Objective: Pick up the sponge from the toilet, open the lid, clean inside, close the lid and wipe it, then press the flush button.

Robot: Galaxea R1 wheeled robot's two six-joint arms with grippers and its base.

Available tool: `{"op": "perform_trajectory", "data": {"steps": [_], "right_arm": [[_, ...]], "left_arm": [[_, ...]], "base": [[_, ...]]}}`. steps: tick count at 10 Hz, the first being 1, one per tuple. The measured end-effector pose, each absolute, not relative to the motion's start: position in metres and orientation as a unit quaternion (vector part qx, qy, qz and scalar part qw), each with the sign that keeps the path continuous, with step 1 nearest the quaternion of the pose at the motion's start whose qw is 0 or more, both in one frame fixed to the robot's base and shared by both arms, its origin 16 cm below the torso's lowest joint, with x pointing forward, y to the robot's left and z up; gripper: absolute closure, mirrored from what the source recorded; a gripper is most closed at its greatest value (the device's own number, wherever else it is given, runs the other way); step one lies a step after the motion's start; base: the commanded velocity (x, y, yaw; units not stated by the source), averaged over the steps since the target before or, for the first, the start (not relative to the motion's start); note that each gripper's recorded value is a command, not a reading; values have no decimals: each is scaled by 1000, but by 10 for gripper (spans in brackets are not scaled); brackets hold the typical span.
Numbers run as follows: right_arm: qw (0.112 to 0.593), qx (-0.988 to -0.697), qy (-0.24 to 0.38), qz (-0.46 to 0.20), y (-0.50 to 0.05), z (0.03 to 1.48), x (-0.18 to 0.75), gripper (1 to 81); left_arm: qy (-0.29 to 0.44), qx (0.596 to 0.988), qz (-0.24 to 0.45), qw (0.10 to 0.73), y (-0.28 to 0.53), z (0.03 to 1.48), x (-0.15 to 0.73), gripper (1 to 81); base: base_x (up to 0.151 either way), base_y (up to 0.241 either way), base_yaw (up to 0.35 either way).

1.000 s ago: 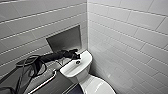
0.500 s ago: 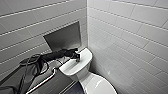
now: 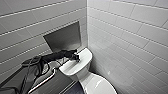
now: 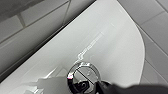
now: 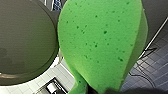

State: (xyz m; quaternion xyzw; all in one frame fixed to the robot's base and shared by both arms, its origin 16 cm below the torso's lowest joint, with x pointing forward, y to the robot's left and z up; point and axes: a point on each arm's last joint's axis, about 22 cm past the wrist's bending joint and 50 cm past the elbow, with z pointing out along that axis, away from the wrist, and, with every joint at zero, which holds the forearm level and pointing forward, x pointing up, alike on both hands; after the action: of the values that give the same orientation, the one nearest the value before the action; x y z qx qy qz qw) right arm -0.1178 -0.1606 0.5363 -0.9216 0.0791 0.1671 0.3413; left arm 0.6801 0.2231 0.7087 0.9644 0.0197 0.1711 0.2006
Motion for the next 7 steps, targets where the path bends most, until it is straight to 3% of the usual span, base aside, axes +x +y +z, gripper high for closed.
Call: {"op": "perform_trajectory", "data": {"steps": [7], "right_arm": [[342,-921,80,167,-159,536,-118,811]], "left_arm": [[44,968,180,172,229,685,686,811]], "base": [[0,0,0]]}}
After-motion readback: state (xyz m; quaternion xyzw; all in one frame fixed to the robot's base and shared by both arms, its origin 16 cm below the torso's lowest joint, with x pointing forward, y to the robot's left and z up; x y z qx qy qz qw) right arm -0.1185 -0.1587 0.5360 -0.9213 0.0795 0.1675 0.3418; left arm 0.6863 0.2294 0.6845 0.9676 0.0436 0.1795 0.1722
